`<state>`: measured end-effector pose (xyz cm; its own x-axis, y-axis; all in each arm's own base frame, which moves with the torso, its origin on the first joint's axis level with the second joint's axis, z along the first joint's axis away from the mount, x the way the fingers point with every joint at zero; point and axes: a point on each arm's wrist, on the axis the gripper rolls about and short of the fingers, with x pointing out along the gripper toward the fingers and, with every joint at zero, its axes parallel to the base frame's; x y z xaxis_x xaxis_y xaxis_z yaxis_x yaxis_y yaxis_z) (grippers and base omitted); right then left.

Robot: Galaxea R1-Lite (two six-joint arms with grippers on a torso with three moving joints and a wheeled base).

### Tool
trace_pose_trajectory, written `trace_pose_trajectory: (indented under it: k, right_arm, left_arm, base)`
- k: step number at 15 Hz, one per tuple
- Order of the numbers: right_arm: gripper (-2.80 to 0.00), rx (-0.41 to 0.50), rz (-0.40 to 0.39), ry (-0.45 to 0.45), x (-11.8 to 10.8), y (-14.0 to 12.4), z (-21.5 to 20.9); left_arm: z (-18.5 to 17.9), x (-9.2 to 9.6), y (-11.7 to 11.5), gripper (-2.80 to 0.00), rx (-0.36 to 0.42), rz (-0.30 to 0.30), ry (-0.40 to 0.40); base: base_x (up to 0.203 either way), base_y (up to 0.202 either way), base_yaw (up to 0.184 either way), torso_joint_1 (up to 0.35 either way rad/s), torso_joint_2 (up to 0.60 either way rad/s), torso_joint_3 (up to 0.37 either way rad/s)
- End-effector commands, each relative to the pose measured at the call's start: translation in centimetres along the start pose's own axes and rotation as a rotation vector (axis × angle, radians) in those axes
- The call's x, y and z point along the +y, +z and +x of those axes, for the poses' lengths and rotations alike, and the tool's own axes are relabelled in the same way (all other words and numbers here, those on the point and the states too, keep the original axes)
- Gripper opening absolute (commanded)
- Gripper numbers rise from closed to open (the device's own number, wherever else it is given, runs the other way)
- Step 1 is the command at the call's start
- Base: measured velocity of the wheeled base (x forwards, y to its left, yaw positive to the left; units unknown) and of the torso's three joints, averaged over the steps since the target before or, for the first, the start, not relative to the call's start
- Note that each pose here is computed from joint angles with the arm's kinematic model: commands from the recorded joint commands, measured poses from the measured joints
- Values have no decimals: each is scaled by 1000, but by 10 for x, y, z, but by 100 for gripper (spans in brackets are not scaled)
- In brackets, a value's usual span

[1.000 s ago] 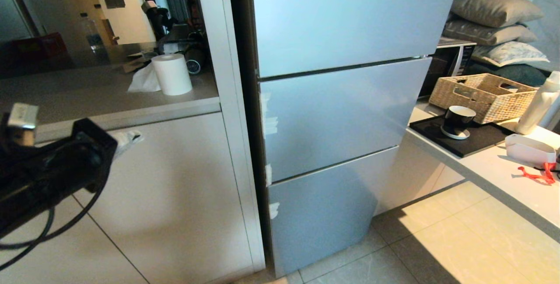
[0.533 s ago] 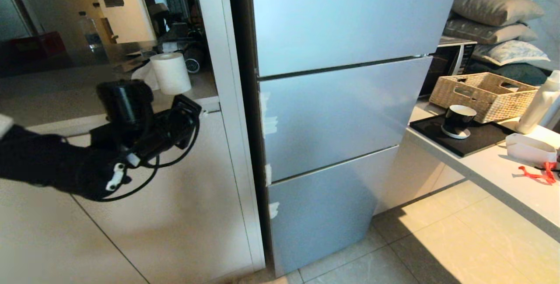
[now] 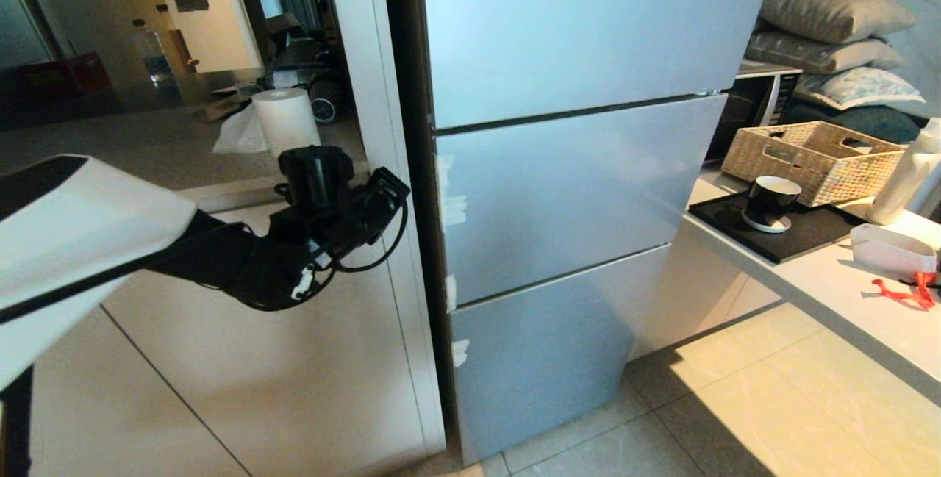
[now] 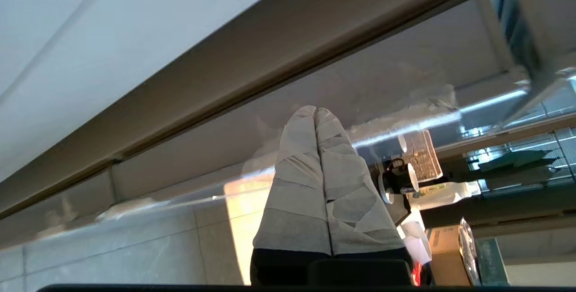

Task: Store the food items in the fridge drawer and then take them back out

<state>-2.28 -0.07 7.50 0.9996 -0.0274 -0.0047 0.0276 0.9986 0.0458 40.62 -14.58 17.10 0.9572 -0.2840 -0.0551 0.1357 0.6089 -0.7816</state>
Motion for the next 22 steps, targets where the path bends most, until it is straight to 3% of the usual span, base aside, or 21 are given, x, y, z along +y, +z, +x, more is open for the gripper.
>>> trace_pose_trajectory:
  k: [1, 6, 12, 15, 17, 22]
  right_arm:
    - [-280, 0, 0, 0, 0, 0, 0]
    - [-280, 1, 0, 0, 0, 0, 0]
    - [-280, 1, 0, 0, 0, 0, 0]
    - [-280, 1, 0, 0, 0, 0, 0]
    - [-280, 0, 0, 0, 0, 0, 0]
    - [-280, 1, 0, 0, 0, 0, 0]
  left_arm:
    - [17, 3, -10, -280, -2, -2, -13]
    - [39, -7, -12, -280, -37, 6, -75]
    - [51, -11, -16, -280, -95, 13, -71]
    - [51, -15, -19, -280, -93, 20, -78]
    - [48, -28, -34, -280, -86, 18, -87]
    - [46, -31, -38, -280, -73, 18, -93]
  base:
    - [0, 0, 0, 0, 0, 0]
    - [0, 0, 0, 0, 0, 0]
    - [0, 0, 0, 0, 0, 0]
    - [0, 0, 0, 0, 0, 0]
    - [0, 0, 0, 0, 0, 0]
    - [0, 0, 0, 0, 0, 0]
